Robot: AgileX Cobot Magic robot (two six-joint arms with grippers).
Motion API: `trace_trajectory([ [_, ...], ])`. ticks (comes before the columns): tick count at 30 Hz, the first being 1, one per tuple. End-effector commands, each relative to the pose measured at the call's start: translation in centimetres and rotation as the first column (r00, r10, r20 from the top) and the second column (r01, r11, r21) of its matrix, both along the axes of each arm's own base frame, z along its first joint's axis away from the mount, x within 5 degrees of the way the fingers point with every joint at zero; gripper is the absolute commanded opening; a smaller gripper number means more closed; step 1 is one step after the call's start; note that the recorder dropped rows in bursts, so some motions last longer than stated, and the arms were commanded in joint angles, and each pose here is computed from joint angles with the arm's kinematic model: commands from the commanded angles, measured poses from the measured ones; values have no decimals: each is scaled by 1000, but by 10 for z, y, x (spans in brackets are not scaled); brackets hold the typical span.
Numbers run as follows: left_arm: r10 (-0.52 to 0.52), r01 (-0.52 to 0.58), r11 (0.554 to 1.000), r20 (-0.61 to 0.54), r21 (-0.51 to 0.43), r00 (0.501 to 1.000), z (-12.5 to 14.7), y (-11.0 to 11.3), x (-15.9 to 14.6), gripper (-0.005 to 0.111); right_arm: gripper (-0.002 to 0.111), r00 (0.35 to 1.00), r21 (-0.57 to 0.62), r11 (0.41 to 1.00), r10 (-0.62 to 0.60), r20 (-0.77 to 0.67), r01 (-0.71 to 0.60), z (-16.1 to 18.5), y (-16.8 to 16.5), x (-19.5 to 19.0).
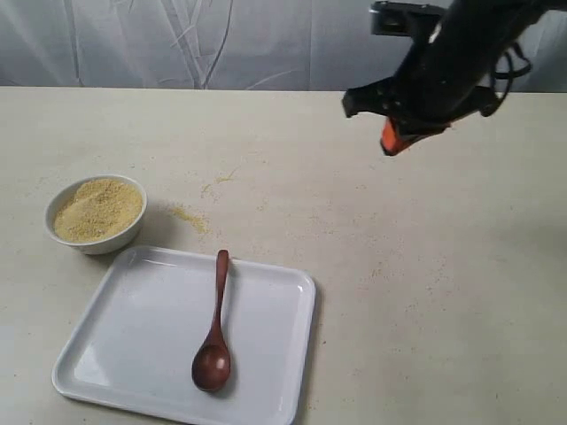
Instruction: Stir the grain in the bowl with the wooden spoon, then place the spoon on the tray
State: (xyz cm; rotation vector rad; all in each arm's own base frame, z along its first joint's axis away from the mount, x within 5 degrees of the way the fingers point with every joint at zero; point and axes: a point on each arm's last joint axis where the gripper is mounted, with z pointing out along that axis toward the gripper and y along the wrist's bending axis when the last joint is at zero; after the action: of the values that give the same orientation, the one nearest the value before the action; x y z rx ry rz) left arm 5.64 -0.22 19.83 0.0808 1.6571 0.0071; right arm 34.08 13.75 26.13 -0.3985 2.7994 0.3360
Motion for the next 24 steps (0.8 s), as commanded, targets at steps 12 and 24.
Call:
trace_trajectory([
  [12,-1,1,1000,13,-2,1000,0,0,0,0,0,908,42,972,-232,348,233,56,-94,-112],
  [24,-1,1,1000,13,-2,1000,0,0,0,0,0,662,95,974,-209,719,203,57,-119,-218],
])
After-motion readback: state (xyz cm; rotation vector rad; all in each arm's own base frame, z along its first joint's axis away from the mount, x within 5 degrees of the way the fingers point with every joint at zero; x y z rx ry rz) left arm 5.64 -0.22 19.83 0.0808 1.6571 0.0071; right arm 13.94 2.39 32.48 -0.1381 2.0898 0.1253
